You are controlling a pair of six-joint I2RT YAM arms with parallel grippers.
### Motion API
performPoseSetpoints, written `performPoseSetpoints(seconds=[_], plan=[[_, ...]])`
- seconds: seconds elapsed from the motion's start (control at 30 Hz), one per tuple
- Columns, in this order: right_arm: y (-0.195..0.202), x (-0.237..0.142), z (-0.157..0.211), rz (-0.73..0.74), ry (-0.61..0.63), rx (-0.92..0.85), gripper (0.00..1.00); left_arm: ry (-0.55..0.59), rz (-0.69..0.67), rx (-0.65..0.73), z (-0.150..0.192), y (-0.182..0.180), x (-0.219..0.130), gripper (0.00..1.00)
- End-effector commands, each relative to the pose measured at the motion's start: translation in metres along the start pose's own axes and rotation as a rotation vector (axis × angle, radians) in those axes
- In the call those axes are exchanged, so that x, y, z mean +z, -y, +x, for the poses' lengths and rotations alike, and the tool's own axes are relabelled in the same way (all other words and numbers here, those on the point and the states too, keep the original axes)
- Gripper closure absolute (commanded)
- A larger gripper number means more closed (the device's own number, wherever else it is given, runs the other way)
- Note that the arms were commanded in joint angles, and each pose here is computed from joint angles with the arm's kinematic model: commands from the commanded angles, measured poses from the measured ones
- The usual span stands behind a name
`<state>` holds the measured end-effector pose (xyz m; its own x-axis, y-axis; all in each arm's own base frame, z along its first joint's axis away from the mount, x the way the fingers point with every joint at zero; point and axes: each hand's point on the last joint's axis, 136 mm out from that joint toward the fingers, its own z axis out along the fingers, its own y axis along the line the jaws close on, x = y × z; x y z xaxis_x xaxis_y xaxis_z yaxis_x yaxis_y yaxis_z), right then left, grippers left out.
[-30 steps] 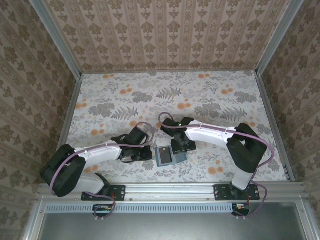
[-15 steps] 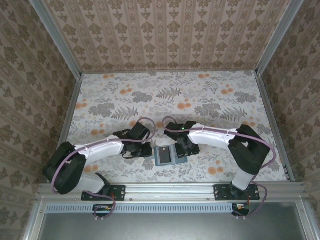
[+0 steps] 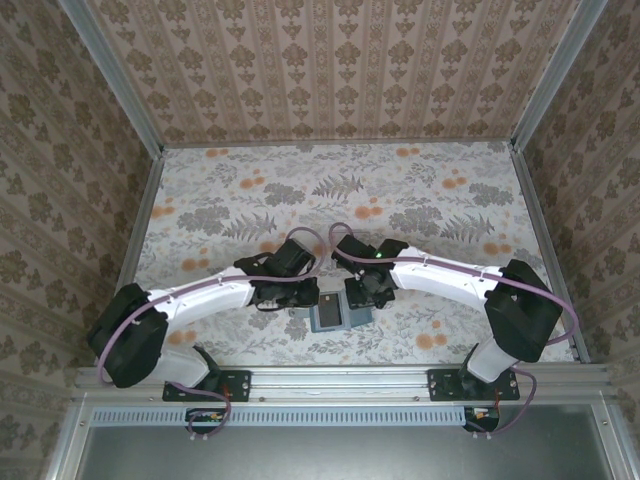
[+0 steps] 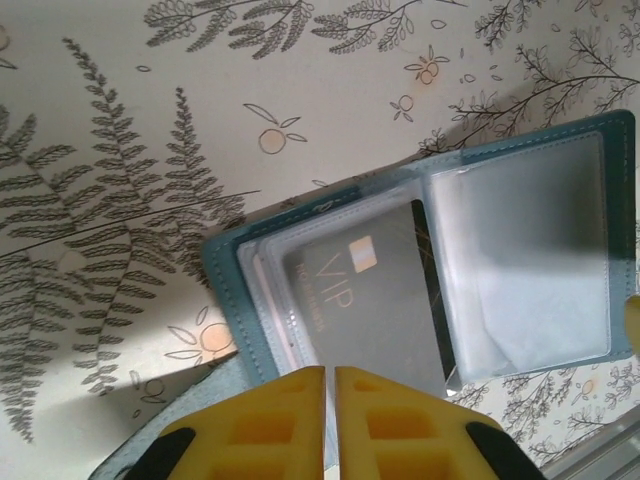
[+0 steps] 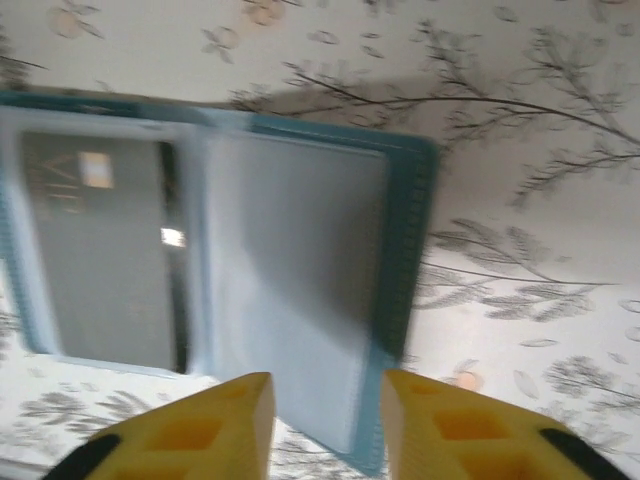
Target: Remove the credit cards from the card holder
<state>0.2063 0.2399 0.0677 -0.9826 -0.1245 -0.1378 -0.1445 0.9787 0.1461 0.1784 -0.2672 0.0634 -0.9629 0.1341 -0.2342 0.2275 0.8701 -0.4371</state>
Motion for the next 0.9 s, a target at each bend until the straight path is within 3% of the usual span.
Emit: performPoseSetpoints(seconds=[0.0, 0.2, 0.43, 0.87], plan=[[-0.031, -0.005, -0.009, -0.188, 0.004, 0.027, 0.74, -0.016, 0.025, -0.028, 0.004, 0.007, 0.011, 0.89], [-0.057, 0.010, -0.015, -0.356, -0.045, 0.063, 0.83, -0.057, 0.022, -0.026, 0.014, 0.009, 0.029, 0.90], [-0.055, 0.028, -0.018, -0.347, -0.075, 0.081, 0.77, -0.091, -0.046, -0.031, 0.024, -0.005, 0.037, 0.92], [-0.047, 0.056, -0.010, -0.328, -0.125, 0.105, 0.77, -0.103, -0.055, -0.032, 0.029, -0.010, 0.038, 0.93]])
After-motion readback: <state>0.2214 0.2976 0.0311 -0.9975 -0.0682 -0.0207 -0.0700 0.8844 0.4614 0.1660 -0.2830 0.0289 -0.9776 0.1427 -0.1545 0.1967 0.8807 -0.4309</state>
